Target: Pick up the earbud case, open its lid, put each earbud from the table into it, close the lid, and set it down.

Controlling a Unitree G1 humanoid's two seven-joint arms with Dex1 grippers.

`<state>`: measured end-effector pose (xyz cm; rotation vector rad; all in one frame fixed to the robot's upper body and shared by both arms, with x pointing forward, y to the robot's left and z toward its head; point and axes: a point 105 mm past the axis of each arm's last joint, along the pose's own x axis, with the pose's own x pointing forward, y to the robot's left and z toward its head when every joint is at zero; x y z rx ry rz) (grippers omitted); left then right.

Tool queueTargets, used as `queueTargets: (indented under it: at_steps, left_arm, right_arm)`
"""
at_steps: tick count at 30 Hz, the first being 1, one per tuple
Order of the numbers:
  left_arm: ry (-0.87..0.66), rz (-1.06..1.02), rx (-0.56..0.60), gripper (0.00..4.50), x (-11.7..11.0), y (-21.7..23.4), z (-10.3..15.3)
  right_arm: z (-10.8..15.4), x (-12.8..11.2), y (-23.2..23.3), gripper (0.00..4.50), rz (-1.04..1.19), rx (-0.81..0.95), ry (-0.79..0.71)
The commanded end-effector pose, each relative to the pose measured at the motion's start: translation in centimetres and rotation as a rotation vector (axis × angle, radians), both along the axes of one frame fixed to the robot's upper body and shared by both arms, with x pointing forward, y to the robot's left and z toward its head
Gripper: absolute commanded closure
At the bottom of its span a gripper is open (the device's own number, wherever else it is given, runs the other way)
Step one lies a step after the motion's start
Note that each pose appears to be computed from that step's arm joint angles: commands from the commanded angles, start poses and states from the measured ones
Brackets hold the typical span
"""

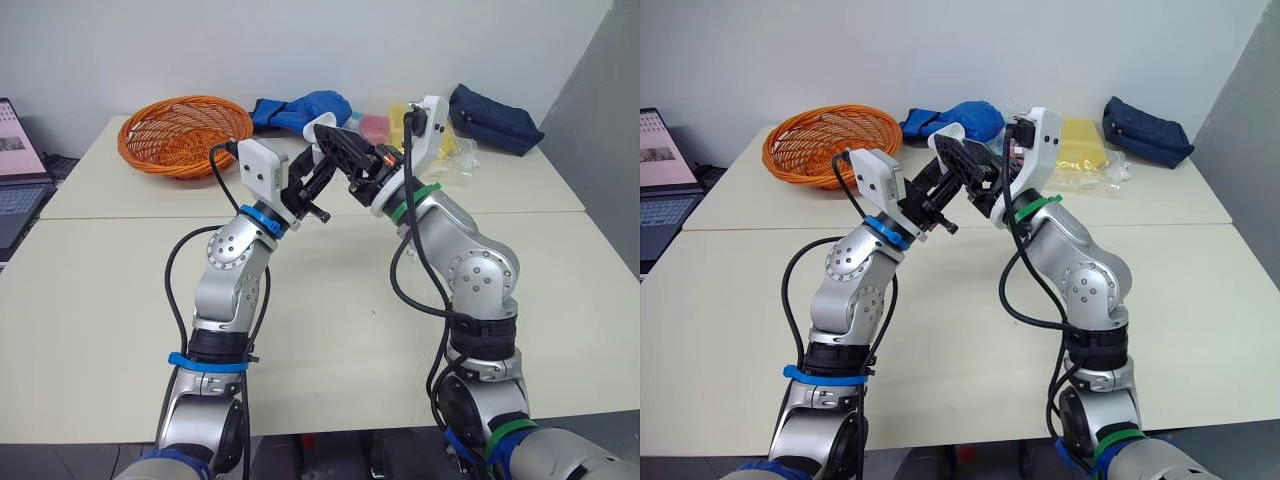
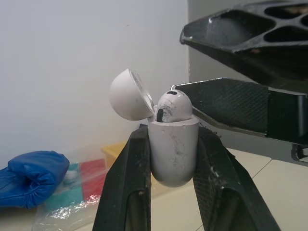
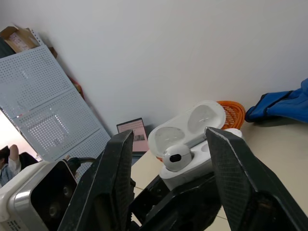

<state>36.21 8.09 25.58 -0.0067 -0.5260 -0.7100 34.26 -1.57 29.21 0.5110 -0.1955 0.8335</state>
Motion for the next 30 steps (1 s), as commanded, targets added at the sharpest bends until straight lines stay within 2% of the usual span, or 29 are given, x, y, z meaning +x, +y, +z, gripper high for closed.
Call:
queueTargets:
  at_steps: [1,5,7,11,14,16,19,23,30]
  left_arm:
    - [-0.043,0.001,-0.019,3.74,-0.4,0.8,1.3]
    - [-0.034,0.011,-0.001,3.74,-0.1,1.6,0.9]
    - [-0.037,0.014,0.013,3.74,-0.1,2.0,0.9]
    - [-0.039,0.017,0.022,3.74,-0.2,2.5,0.7]
    - [-0.035,0.02,0.011,3.74,-0.3,2.1,0.6]
    - [-0.035,0.019,0.01,3.74,-0.5,1.9,0.6]
    - [-0.035,0.02,0.013,3.74,-0.6,2.0,0.7]
    - [-0.032,0.02,0.02,3.74,-0.6,2.1,0.8]
    - [-0.03,0.016,0.023,3.74,-0.7,1.9,0.9]
  right_arm:
    - [3.0,-1.9,-1.4,2.06,0.05,-0.067,-0.152]
    - [3.5,-2.8,-2.4,2.06,0.101,-0.225,-0.166]
    - [2.2,-2.1,-4.3,2.06,0.065,-0.342,-0.123]
    - [-2.7,-0.1,-7.8,2.06,-0.07,-0.512,0.001]
    - [-6.9,2.4,-10.0,2.06,-0.268,-0.535,0.069]
    - [-8.3,3.4,-10.6,2.06,-0.366,-0.52,0.082]
    - [-9.8,3.7,-10.2,1.45,-0.412,-0.526,0.076]
    - [-13.0,3.7,-10.6,0.1,-0.503,-0.558,0.138]
    - [-15.0,3.3,-10.7,0.1,-0.558,-0.537,0.202]
